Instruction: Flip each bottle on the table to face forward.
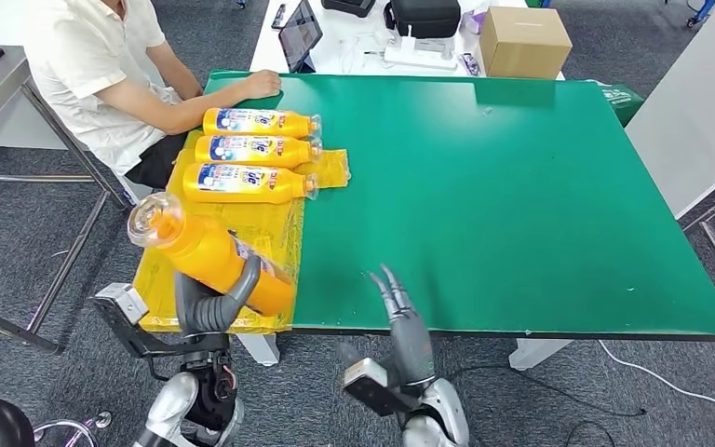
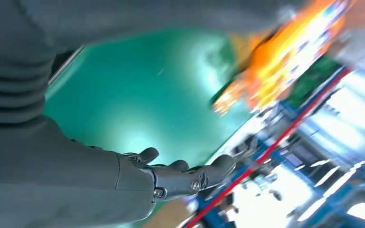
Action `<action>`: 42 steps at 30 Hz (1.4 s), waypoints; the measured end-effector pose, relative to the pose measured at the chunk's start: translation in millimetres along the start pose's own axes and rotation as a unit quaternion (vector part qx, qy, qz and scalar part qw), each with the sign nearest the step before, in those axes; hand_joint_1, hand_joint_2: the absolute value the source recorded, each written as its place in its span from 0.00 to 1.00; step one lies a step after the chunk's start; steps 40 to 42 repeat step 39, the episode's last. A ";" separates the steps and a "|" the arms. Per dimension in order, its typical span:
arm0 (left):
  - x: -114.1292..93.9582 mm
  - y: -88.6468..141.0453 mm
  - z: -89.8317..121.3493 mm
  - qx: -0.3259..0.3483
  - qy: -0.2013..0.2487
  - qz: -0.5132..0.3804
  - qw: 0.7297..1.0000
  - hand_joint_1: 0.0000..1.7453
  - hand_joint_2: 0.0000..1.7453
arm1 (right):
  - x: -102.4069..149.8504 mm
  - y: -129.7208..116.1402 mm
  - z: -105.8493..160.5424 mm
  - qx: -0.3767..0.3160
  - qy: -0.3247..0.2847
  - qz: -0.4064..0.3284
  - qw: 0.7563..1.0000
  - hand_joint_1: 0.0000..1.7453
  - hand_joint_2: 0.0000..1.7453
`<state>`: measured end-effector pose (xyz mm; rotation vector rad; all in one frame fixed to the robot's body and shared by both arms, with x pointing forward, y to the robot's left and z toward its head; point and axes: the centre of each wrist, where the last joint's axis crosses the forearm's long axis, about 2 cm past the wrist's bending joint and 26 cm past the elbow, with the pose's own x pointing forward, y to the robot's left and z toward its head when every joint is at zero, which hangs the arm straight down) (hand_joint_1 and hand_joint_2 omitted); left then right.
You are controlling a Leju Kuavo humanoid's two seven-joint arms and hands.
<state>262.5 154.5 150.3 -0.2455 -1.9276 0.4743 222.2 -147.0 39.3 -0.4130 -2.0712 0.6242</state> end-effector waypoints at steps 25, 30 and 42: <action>-77.2 43.6 -76.3 -0.220 0.002 -0.606 0.764 1.00 1.00 | -9.2 26.1 -13.8 0.065 0.052 -0.061 0.995 0.00 0.00; -74.8 45.1 -103.0 -0.248 0.062 -0.644 0.721 0.98 1.00 | -7.2 30.3 -17.0 0.061 0.048 -0.074 0.994 0.00 0.00; -67.4 60.9 -129.9 -0.254 0.136 -0.708 0.645 0.23 1.00 | -5.7 35.9 -15.9 0.055 0.056 -0.087 0.993 0.00 0.00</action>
